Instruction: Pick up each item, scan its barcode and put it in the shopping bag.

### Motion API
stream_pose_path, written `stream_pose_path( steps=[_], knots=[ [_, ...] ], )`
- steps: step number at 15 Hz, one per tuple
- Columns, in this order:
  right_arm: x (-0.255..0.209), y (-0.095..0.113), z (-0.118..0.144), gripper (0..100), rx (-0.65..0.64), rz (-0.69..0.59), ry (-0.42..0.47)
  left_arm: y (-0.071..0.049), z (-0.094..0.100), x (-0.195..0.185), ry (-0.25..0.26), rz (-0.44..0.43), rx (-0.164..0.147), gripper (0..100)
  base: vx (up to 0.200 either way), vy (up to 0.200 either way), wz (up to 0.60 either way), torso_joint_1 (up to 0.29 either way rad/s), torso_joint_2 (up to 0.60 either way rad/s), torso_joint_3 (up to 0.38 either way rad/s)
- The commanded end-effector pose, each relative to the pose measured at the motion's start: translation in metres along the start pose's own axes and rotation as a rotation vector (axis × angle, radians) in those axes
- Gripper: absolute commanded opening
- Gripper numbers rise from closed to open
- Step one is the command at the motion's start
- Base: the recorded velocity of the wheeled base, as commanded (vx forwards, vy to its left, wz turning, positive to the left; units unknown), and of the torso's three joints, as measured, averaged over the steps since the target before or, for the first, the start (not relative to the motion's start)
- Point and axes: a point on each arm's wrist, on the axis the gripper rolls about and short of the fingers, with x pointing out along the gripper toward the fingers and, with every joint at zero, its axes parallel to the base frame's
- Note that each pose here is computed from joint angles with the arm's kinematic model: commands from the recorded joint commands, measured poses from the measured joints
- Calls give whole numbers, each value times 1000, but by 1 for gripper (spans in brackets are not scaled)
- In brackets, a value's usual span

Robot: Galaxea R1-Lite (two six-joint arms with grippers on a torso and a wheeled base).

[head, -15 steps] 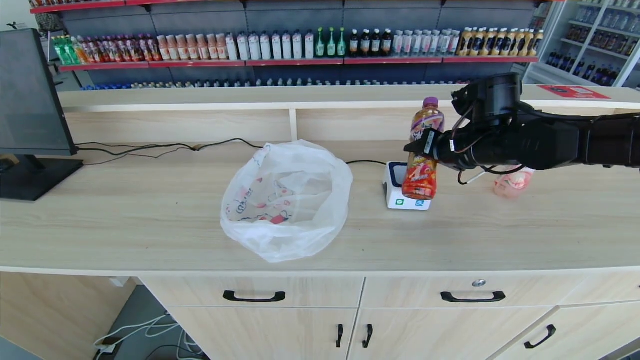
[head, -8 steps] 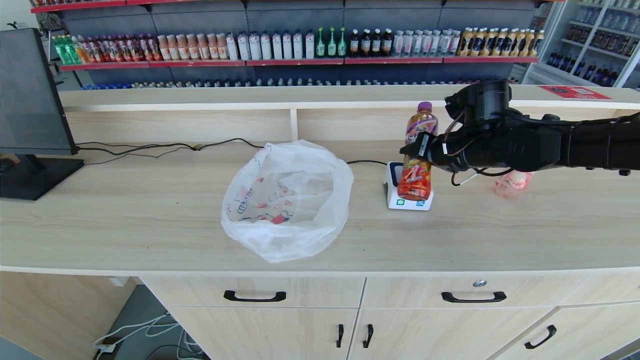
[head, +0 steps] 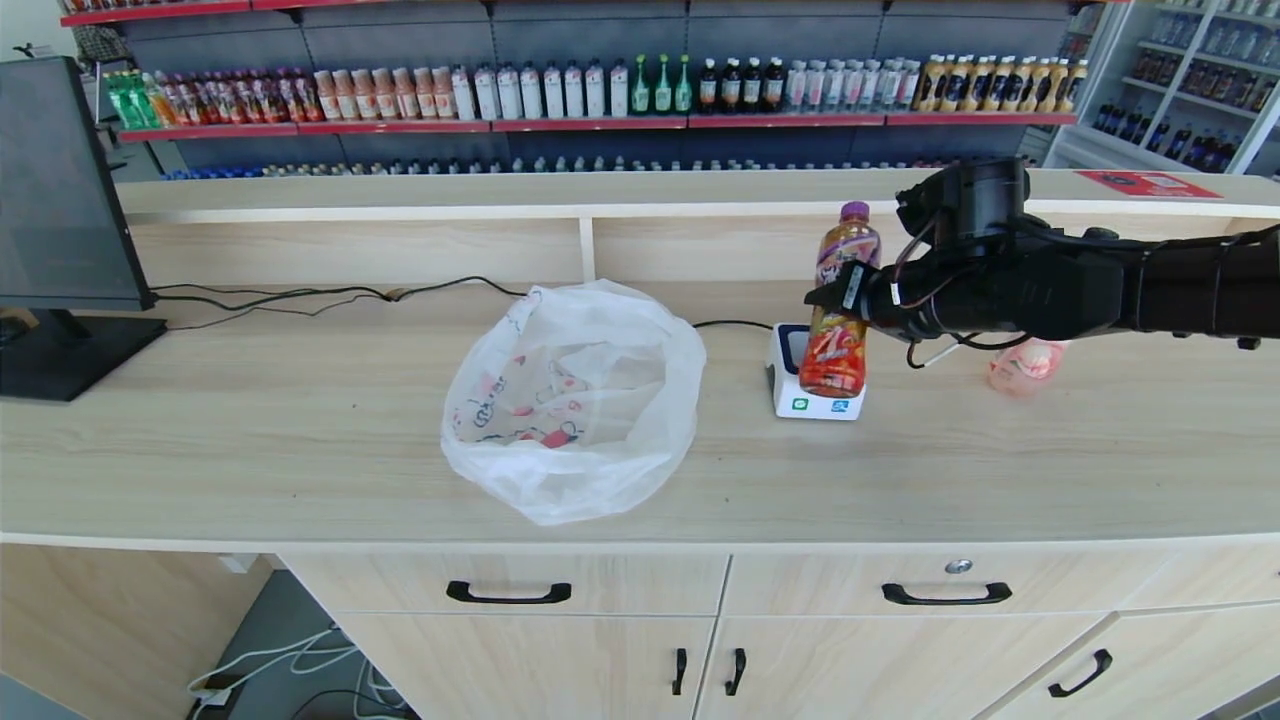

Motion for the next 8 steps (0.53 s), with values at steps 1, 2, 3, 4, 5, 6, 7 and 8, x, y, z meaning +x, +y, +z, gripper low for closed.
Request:
stream_pose_path(
  steps=[1, 2, 3, 4, 5, 6, 7, 8],
  knots=[
    [-7, 5, 6, 0, -3, 14, -20, 0, 0, 0, 0, 0, -1, 100, 0, 0, 0, 0, 0, 0],
    [-18, 9, 13, 0, -5, 24, -39, 0, 0, 0, 0, 0, -4, 100, 0, 0, 0, 0, 0, 0],
    [-36, 14, 21, 0, -7, 34, -62, 0, 0, 0, 0, 1, -6, 100, 0, 0, 0, 0, 0, 0],
    [-68, 21, 30, 0, -9, 40, -76, 0, 0, 0, 0, 1, -6, 100, 0, 0, 0, 0, 0, 0],
    [-92, 26, 34, 0, -11, 45, -92, 0, 0, 0, 0, 1, -7, 100, 0, 0, 0, 0, 0, 0],
    [-123, 32, 35, 0, -30, 45, -107, 0, 0, 0, 0, 0, -7, 100, 0, 0, 0, 0, 0, 0],
    [-151, 36, 36, 0, -65, 37, -143, 0, 0, 0, 0, 0, -7, 100, 0, 0, 0, 0, 0, 0],
    [-182, 39, 30, 0, -107, 44, -163, 0, 0, 0, 0, 0, -7, 100, 0, 0, 0, 0, 0, 0]
  ],
)
